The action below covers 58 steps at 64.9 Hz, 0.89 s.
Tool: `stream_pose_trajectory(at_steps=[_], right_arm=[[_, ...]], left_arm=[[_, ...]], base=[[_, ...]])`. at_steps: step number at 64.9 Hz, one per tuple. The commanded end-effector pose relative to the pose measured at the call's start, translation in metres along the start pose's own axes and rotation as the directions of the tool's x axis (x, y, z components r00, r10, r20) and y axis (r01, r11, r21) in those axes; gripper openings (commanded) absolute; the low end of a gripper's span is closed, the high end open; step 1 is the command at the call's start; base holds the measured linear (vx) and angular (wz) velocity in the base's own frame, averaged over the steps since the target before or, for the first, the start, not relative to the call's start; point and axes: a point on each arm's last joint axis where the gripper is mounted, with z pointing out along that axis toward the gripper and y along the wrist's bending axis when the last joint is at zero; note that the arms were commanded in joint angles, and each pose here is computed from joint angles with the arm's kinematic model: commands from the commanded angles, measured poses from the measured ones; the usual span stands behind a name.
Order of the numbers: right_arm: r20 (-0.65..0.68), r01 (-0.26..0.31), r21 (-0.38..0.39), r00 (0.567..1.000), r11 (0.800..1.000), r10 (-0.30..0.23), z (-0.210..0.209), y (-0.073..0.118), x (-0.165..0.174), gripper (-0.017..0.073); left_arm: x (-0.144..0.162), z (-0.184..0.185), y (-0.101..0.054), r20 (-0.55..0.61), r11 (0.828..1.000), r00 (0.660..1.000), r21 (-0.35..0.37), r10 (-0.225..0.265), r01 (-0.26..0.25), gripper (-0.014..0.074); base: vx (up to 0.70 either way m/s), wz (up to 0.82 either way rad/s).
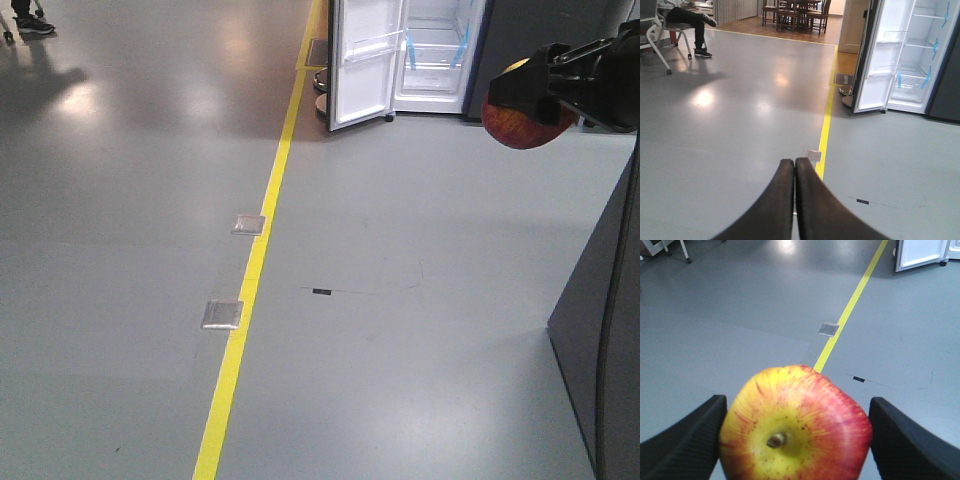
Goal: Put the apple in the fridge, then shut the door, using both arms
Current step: 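Drive toward the open white refrigerator carrying the apple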
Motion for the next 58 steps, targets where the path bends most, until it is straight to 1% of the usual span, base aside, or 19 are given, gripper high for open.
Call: stream_pose_trajectory(at_steps=[1, 58], right_arm=[[0.121, 0.009, 0.011, 0.993, 1.0, -0.01, -0.0174, 0.0054, -0.0174, -0.0005], [0.121, 0.009, 0.011, 0.993, 1.0, -0.01, -0.0174, 0.0054, -0.0174, -0.0005]], left_arm=[[0.0027, 0.001, -0.0002, 0.057, 1.0, 0.998, 0.018, -0.002, 0.001, -0.0005], [0.0027, 0.001, -0.0002, 0.057, 1.0, 0.998, 0.018, -0.002, 0.001, -0.0005]], base=[[0.29, -0.06], [0.3, -0.08]])
